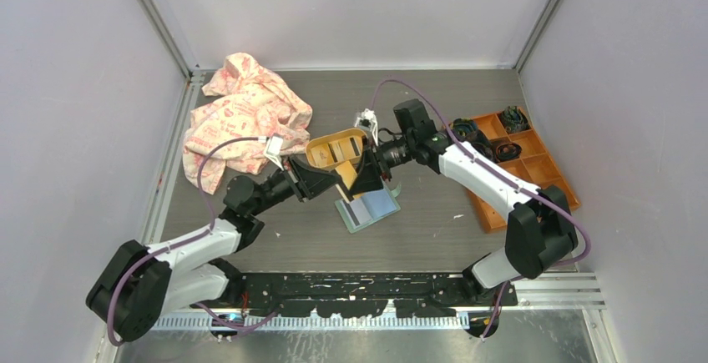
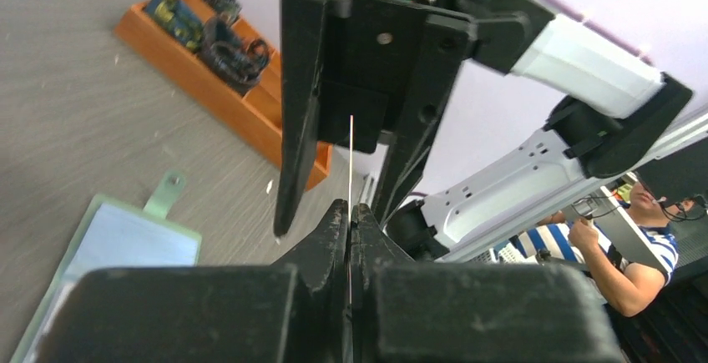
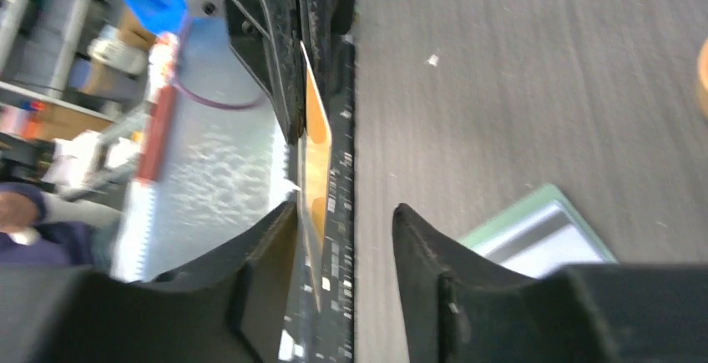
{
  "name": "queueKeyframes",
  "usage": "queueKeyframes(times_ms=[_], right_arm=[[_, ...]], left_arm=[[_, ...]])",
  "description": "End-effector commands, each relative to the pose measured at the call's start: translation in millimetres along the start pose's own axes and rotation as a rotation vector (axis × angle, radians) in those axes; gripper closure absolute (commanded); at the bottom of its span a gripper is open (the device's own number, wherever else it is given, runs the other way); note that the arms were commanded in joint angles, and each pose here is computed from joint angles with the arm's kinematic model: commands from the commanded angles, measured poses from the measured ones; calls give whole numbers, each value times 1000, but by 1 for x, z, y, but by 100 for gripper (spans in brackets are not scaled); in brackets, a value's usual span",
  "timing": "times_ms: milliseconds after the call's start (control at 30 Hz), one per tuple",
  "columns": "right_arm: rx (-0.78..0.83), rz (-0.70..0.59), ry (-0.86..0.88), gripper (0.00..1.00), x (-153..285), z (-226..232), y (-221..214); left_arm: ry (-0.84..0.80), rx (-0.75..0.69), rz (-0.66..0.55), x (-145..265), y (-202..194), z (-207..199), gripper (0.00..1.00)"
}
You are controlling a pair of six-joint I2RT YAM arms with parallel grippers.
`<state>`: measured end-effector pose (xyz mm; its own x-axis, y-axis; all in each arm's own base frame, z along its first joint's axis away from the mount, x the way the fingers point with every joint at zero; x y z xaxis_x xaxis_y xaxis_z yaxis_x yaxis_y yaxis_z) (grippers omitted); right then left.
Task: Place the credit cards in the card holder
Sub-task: Insert the credit card into the card holder.
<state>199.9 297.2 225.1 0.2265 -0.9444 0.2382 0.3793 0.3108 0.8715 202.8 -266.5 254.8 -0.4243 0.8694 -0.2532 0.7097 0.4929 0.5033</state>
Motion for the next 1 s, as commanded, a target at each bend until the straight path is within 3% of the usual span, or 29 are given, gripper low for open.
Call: queueKeyframes(times_ms=[0,133,233,300,600,733,967], right_arm=[[312,186,-163,43,20,-26,-23],[581,360,-279,32,43,-61,-57],[831,522,-220,17,54,-76,-98],[912,590,-199,11,58,-86,-116],[770,664,-261,18,61,-123,-132],[708,676,-267,24,66,-130,-136],[677,725,-239,27,78,-133,-150]], left_arm=[[167,26,68,17,-20,32,100],[367,67,125,44,-42,67,100],[385,95,115,54,-48,71,100],[398,120,109,56,-51,75,100],[377,230,134,42,-59,87,100],[376,269,132,30,-58,99,100],[415,335,115,12,-58,128,100]])
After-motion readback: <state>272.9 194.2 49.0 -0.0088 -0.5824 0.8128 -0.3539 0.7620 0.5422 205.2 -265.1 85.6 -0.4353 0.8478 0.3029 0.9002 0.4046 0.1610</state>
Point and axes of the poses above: each gripper's point midway between its finger pads, its own x axis back along the fingers, its own z axis along the line the jaws close on, y = z × x, the point moved 1 cm from there along x, back along the fingers, and after that the axes turned 12 degrees about x, right-handed, at the moved point
